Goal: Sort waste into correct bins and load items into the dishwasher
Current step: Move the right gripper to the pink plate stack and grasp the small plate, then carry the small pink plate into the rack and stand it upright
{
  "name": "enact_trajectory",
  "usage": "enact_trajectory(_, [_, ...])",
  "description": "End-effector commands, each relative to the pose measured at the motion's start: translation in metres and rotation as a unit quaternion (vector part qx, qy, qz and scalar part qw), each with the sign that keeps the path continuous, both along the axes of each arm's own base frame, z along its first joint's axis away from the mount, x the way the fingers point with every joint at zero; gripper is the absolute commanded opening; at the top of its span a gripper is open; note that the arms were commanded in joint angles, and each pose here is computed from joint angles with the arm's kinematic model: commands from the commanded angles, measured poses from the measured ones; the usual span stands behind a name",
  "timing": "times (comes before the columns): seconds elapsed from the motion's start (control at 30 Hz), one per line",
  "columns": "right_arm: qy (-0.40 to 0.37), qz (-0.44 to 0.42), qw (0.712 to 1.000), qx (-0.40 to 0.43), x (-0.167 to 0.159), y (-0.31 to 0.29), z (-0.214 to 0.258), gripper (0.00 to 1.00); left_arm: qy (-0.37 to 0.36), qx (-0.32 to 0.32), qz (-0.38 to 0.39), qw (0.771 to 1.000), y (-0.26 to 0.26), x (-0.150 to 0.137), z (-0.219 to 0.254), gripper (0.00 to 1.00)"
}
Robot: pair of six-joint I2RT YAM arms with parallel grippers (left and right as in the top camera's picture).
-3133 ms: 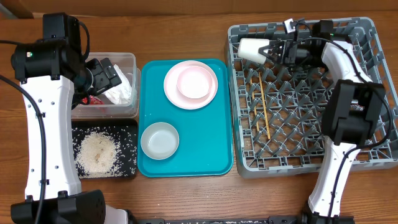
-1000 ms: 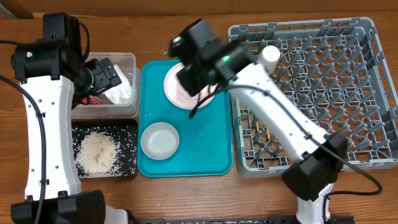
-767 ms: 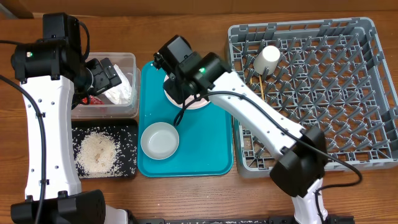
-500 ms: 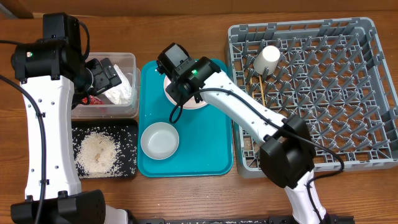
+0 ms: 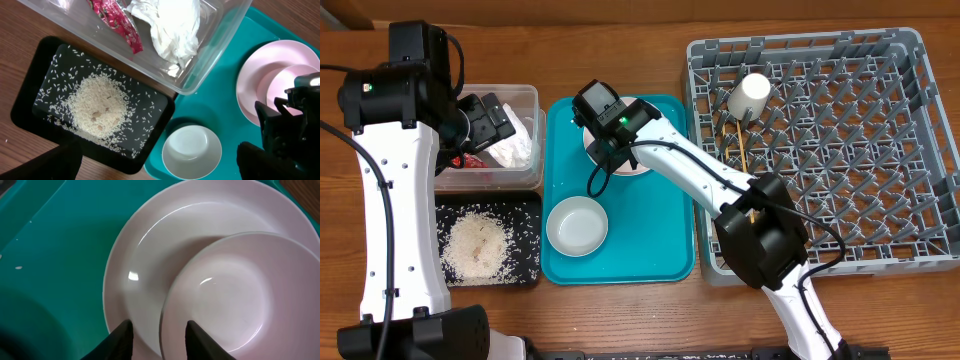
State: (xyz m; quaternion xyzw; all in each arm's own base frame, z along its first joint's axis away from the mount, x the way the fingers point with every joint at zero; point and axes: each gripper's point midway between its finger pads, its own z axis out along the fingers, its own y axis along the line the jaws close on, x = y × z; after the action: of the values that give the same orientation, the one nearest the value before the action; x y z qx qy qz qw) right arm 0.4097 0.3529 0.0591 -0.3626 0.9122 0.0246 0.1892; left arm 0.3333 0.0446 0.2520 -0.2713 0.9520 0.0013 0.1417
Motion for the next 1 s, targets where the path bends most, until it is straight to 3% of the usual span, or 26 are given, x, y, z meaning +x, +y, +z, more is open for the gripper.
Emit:
enact_trajectory(0.0, [-0.005, -0.011, 1.000, 0.000, 0.006, -0.005, -0.003, 0.35, 0.002, 0.006, -0.004, 1.000, 0.003, 0.000, 0.000, 1.00])
enact_trajectory(0.27, [0.007, -0.018, 1.000, -0.010, 0.004, -0.016, -0.020, 0.26, 0.002, 0.006, -0.004, 1.000, 0.003, 0.000, 0.000, 1.00])
enact_trajectory(0.6, [0.011, -0.016, 1.000, -0.012, 0.001, -0.016, -0.021, 0.04, 0.002, 0.006, -0.004, 1.000, 0.003, 0.000, 0.000, 1.00])
enact_trajectory(0.67, [0.011, -0.015, 1.000, -0.010, 0.000, -0.014, -0.018, 0.04, 0.002, 0.006, -0.004, 1.000, 0.003, 0.000, 0.000, 1.00])
enact_trajectory(0.8, [0.024, -0.014, 0.999, 0.017, -0.005, -0.003, 0.005, 0.04, 0.002, 0.006, -0.004, 1.000, 0.003, 0.000, 0.000, 1.00])
enact_trajectory(0.97, [0.041, 0.023, 0.992, 0.114, -0.024, 0.020, 0.074, 0.04, 0.002, 0.006, -0.004, 1.000, 0.003, 0.000, 0.000, 1.00])
